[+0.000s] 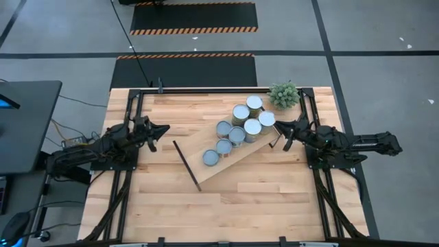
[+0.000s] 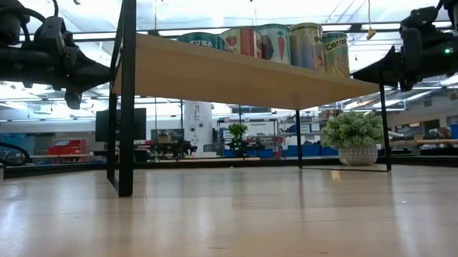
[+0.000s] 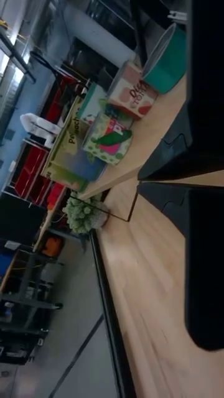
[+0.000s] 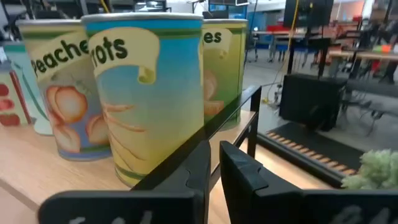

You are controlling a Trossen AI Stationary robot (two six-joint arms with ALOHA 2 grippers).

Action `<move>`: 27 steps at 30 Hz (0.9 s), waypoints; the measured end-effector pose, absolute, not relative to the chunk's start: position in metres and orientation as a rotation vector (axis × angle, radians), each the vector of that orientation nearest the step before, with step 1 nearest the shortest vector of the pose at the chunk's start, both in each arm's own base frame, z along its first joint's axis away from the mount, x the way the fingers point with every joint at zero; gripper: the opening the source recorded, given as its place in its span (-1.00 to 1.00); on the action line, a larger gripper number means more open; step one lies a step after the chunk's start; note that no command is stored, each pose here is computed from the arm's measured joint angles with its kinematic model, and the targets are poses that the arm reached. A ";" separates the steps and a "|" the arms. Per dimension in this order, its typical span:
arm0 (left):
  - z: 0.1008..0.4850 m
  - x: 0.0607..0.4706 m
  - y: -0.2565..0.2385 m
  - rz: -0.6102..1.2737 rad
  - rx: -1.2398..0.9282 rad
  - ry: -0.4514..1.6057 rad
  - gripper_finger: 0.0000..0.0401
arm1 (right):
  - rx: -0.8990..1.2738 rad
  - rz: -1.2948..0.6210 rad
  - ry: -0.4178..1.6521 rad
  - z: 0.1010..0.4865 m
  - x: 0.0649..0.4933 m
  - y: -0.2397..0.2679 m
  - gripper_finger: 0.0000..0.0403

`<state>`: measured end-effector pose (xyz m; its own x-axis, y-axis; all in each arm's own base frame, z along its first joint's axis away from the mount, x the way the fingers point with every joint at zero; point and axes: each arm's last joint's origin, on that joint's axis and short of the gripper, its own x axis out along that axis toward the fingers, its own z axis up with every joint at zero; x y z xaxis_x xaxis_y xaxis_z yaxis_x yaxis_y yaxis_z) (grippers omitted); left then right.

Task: Pick and place cans onto a shelf
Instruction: Return to Home Position

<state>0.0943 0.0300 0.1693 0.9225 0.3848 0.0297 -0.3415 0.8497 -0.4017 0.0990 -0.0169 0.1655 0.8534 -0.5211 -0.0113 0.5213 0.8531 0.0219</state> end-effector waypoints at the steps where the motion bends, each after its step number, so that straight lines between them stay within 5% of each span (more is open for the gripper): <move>1: 0.169 0.094 0.030 0.383 -0.400 -0.110 -0.89 | 0.007 -0.548 0.009 0.166 0.099 -0.017 -0.80; 27: 0.169 0.094 0.030 0.383 -0.400 -0.111 -0.90 | -0.002 -0.546 0.010 0.166 0.099 -0.017 -0.81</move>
<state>0.0943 0.0300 0.1694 0.9226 0.3845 0.0309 -0.3413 0.8509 -0.3994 0.0991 -0.0168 0.1659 0.8544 -0.5195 -0.0088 0.5195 0.8545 -0.0045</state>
